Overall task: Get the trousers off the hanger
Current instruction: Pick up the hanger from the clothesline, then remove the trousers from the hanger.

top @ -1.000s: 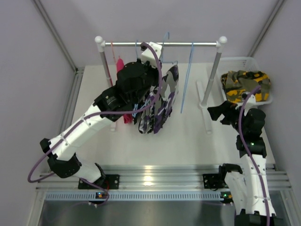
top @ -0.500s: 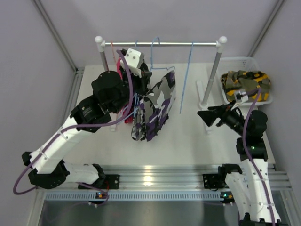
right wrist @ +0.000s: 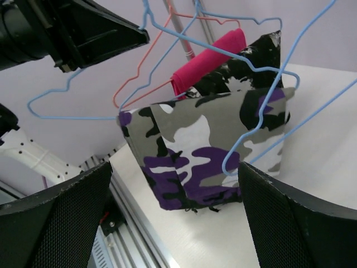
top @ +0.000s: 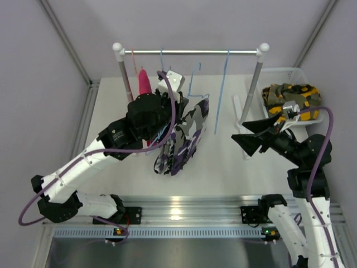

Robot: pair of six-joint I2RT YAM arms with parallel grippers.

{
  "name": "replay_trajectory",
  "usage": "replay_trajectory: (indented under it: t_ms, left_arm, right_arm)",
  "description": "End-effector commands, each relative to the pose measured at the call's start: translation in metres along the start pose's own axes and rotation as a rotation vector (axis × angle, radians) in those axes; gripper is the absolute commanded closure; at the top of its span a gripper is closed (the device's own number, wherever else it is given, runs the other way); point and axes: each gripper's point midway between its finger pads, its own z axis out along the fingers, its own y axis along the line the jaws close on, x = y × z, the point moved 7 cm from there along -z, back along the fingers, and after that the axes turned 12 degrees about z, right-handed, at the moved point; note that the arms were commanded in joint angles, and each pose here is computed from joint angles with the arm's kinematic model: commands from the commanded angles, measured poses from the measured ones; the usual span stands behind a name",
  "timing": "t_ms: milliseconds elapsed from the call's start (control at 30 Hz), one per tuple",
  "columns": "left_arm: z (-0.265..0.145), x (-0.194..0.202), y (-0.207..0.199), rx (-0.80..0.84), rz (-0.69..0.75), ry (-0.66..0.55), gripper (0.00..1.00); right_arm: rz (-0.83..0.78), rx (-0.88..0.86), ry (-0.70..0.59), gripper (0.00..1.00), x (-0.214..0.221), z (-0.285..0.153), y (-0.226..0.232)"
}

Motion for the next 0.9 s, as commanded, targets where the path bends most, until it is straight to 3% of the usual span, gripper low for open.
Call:
replay_trajectory:
  t_ms: [0,233,267,300,367,667,867]
  left_arm:
    - [-0.015,-0.066,0.000,-0.030,-0.132,-0.302,1.00]
    - [-0.017,-0.067,-0.019,-0.084,-0.087,-0.294,1.00]
    - [-0.016,-0.067,-0.019,-0.093,-0.085,-0.292,1.00]
    - [-0.018,-0.067,-0.021,-0.098,-0.090,-0.294,1.00]
    - [-0.018,-0.068,-0.017,-0.134,-0.077,-0.294,1.00]
    - [-0.021,-0.073,-0.019,-0.206,-0.049,-0.293,1.00]
    - [-0.021,-0.067,-0.017,-0.236,-0.043,-0.285,1.00]
  right_arm:
    - [0.014,-0.012,0.014,0.07,-0.001,0.001,0.010]
    - [0.018,0.034,0.096,0.08,0.027,0.033,0.007]
    - [-0.008,0.055,0.124,0.08,0.035,0.042,0.005]
    - [-0.043,0.154,0.056,0.08,0.030,0.050,0.004]
    - [-0.118,0.156,0.131,0.07,0.059,0.067,0.026]
    - [-0.328,0.400,0.088,0.06,0.113,0.105,0.066]
    - [-0.347,0.508,0.005,0.05,0.111,0.095,0.069]
